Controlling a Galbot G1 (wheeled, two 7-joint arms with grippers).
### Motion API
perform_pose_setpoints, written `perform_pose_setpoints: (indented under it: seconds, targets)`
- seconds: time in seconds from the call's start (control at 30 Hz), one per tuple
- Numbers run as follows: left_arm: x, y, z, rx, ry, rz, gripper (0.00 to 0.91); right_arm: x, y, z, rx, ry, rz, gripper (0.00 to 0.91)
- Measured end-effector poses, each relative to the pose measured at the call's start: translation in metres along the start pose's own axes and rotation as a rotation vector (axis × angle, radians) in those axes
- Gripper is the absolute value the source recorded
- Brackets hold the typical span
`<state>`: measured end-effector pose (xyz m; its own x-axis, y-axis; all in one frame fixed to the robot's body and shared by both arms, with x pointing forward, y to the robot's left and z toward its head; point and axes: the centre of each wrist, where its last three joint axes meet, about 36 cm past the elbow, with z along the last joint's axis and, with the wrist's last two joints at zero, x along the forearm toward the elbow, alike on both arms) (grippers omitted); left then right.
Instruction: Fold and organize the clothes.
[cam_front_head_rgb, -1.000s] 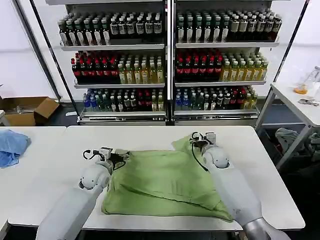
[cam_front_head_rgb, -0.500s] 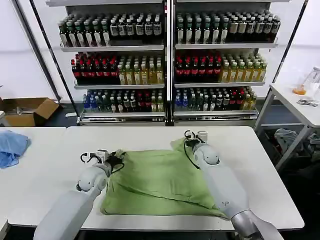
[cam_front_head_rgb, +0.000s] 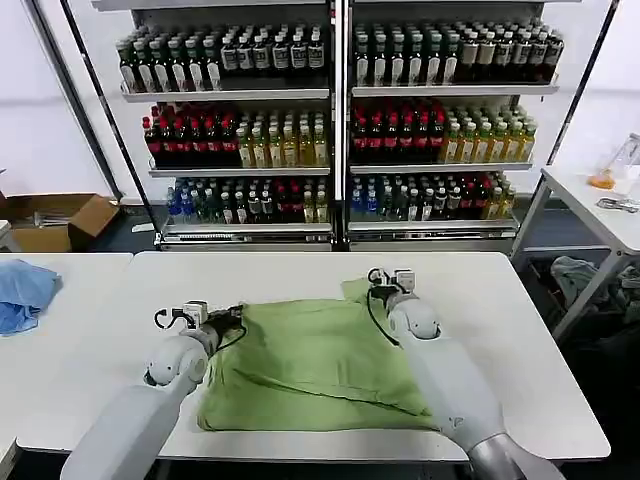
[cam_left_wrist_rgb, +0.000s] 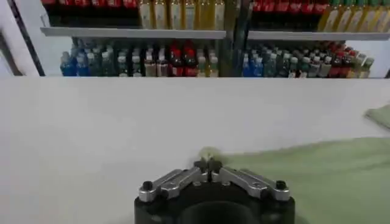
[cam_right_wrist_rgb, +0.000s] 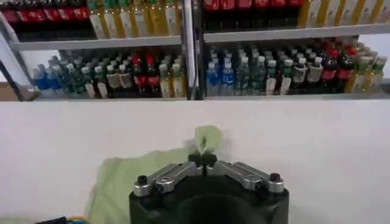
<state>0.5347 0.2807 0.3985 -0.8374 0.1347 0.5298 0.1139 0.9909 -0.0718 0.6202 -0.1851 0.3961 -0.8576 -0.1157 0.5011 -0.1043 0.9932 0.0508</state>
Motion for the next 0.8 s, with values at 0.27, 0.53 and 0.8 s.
perform_pose_setpoints:
  seconds: [0.27, 0.53, 0.8]
  targets:
    - [0.017, 0.004, -0.005, 0.046, -0.066, 0.018, 0.020, 0.033, -0.012, -0.001, -0.019, -0.078, -0.011, 0.000]
    - [0.040, 0.002, -0.003, 0.074, -0.099, 0.042, 0.020, 0.076, -0.018, 0.000, -0.027, -0.149, -0.033, 0.000]
    - [0.070, -0.004, 0.005, 0.076, -0.114, 0.071, 0.020, 0.128, -0.026, 0.017, -0.027, -0.190, -0.049, 0.000]
